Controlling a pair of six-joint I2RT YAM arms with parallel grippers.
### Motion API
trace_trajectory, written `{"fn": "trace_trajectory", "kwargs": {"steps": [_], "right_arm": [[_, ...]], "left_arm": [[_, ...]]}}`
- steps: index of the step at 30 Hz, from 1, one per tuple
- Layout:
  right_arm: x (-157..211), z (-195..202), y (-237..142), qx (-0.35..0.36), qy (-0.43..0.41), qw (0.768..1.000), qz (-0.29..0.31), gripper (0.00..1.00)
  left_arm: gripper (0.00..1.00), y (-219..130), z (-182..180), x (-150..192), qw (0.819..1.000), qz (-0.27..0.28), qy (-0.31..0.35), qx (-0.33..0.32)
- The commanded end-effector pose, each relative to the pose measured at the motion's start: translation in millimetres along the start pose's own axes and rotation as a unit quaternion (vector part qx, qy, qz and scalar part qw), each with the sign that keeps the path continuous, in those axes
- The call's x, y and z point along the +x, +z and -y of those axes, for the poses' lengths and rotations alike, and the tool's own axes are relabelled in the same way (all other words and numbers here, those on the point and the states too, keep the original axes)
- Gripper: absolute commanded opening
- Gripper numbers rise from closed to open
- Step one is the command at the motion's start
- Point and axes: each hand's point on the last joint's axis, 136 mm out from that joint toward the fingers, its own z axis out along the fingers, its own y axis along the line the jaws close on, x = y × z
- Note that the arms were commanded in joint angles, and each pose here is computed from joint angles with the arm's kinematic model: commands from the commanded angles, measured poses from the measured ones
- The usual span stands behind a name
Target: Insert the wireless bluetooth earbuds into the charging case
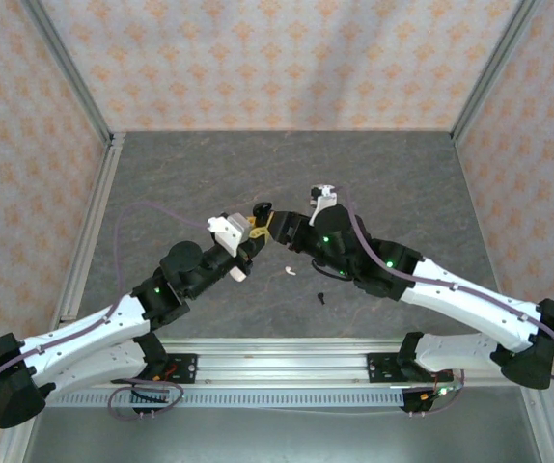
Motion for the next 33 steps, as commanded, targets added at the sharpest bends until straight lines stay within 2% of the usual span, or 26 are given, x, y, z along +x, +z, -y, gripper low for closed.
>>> {"fn": "trace_trajectory", "kwargs": {"steps": [1, 4, 7, 14, 20, 26, 33], "right_arm": [[-16.8, -9.8, -28.2, -0.002, -0.019, 1.000, 0.003, 0.52], [-21.8, -13.3, -38.2, -0.002, -0.034, 0.999, -0.004, 0.53], [-27.5, -16.3, -46.0, -0.005, -0.042, 0.999, -0.015, 0.49], [-29.6, -8.8, -47.9, 0.013, -0.066, 0.997, -0.048, 0.25], [-7.0, -17.0, -30.2, -0.007, -0.060, 0.992, -0.108, 0.12], [13.1, -15.8, -10.2, -0.001, -0.057, 0.986, -0.157, 0.10], [7.7, -18.9, -7.2, 0.008, -0.079, 0.985, -0.156, 0.15]], "left_arm": [[0.00, -3.4, 3.3, -30.5, 0.999, 0.044, -0.010, 0.012], [0.00, -3.4, 7.1, -28.5, 0.999, 0.040, -0.008, 0.022], [0.00, -3.5, 11.1, -26.1, 0.999, 0.035, -0.009, 0.034], [0.00, -5.4, 24.1, -24.5, 0.997, 0.032, -0.007, 0.072], [0.00, -5.8, 27.1, -22.1, 0.996, 0.027, -0.005, 0.081], [0.00, -6.2, 29.0, -22.8, 0.996, 0.024, -0.002, 0.087], [0.00, -7.1, 31.2, -20.7, 0.996, 0.018, 0.004, 0.093]]}}
